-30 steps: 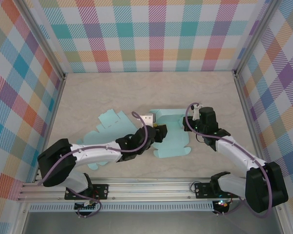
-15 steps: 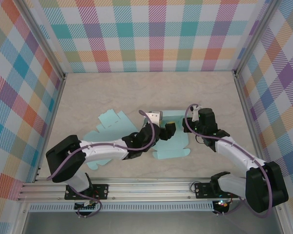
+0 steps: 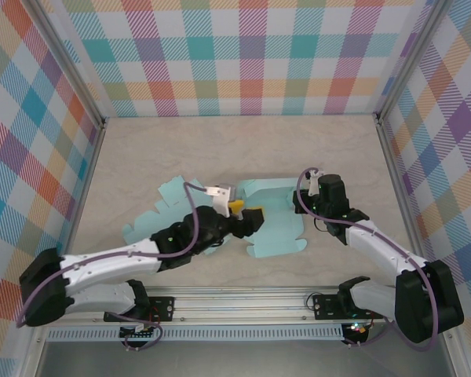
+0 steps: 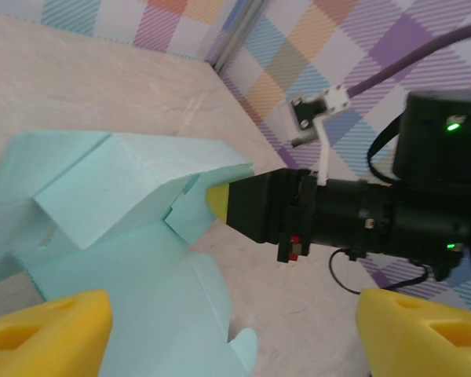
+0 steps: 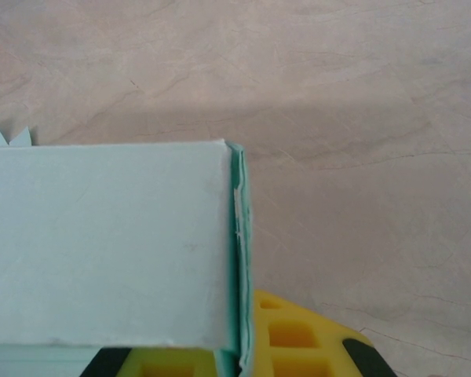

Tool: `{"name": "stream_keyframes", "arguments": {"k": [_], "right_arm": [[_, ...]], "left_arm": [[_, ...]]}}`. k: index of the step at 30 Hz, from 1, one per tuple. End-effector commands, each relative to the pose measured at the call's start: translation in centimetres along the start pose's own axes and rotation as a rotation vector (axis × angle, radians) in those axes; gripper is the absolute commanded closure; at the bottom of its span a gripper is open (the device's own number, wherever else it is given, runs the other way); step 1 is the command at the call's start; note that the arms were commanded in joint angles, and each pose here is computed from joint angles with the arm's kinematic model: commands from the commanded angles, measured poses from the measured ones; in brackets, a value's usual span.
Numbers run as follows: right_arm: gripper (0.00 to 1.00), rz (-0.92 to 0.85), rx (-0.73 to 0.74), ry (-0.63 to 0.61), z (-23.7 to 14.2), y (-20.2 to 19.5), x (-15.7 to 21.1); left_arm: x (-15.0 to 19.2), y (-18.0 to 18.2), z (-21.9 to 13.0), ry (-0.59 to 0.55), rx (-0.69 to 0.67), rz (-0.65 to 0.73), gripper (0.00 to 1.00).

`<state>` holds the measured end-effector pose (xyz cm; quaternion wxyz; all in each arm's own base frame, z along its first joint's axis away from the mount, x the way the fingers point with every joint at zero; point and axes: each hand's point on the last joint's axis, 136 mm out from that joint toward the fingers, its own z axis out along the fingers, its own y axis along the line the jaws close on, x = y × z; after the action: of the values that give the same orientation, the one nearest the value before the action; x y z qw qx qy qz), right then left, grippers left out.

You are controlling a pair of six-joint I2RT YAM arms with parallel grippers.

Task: Fold the paper box

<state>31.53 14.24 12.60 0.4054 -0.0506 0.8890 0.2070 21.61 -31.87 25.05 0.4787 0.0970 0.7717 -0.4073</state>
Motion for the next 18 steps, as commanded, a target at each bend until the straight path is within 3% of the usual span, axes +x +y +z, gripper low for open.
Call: {"name": "stream_keyframes", "arguments": {"k": [1,4,8,13,18], "right_arm": [[1.00,0.000,-0.025,-0.017,-0.4,0.7,-0.5],[1.00,0.002,-0.036,-0.013,-0.4,0.9,-0.6],[1.00,0.005,-0.050,-0.012,-0.5,1.2,-0.6],[1.00,0.002,-0.059,-0.006,-0.5,1.4,-0.7],[1.00,0.003,-0.065,0.003,-0.1,1.5,-0.7]], "left_arm": [[-1.8,0.4,-3.0,-0.061,-0.022,0.059,0.20],[-3.6,4.5,-5.4,-0.139,-0.242,0.098,0.23],[-4.5,10.1,-6.2,-0.138,-0.467,0.123,0.30],[-4.0,15.2,-4.3,-0.038,-0.524,0.063,0.31],[-2.2,15.7,-1.3,0.094,-0.486,0.144,0.30]]}}
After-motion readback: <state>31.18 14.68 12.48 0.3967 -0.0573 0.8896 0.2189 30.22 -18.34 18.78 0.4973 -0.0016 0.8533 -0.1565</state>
